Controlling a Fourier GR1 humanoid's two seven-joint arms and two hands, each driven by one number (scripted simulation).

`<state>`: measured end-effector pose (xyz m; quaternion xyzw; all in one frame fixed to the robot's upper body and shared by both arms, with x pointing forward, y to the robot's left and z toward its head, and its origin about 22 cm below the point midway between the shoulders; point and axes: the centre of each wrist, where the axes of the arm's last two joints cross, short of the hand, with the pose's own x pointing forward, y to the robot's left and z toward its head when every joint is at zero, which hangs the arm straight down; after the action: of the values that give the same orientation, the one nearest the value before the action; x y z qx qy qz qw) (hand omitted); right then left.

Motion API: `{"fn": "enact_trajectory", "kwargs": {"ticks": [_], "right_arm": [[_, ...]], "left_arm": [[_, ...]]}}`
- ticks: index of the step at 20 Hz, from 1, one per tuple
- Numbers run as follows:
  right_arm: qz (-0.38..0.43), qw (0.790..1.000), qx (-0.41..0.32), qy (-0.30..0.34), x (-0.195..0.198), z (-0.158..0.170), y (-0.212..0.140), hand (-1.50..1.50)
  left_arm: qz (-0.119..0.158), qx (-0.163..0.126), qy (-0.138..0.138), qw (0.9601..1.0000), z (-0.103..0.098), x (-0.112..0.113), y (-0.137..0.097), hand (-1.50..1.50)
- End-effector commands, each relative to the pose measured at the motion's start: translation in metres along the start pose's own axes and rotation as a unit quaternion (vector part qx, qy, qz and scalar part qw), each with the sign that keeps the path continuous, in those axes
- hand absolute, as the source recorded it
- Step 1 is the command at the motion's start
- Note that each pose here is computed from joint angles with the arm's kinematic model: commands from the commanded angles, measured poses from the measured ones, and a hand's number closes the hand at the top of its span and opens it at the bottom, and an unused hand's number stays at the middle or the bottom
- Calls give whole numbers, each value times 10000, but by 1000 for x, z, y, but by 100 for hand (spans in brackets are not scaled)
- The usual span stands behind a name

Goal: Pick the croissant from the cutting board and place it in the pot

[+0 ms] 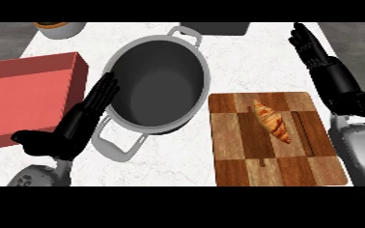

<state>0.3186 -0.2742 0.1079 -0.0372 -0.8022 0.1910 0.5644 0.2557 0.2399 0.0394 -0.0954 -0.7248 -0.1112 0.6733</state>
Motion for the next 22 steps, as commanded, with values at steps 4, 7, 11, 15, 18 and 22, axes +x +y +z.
{"fn": "enact_trajectory", "kwargs": {"ticks": [4,7,11,15,18,22], "right_arm": [[1115,9813,-580,1455,-28,41,-44,150],[3963,9119,-286,1023,12,41,-107,150],[4385,8954,-713,-287,-17,81,-76,-150],[4158,9053,-798,-337,-38,139,-54,-150],[4320,9003,-534,2,-16,130,-46,-150],[4730,8787,-40,643,8,116,-41,-150]], "left_arm": [[-1213,1529,670,9785,36,-9,67,0],[-1376,1815,1093,9676,46,-15,83,0],[-1655,2392,1406,9464,65,-28,95,0],[-1633,2390,1457,9460,64,-26,79,0],[-1682,2400,1437,9452,48,-7,86,0],[-1624,2342,1475,9471,58,-34,70,0]]}}
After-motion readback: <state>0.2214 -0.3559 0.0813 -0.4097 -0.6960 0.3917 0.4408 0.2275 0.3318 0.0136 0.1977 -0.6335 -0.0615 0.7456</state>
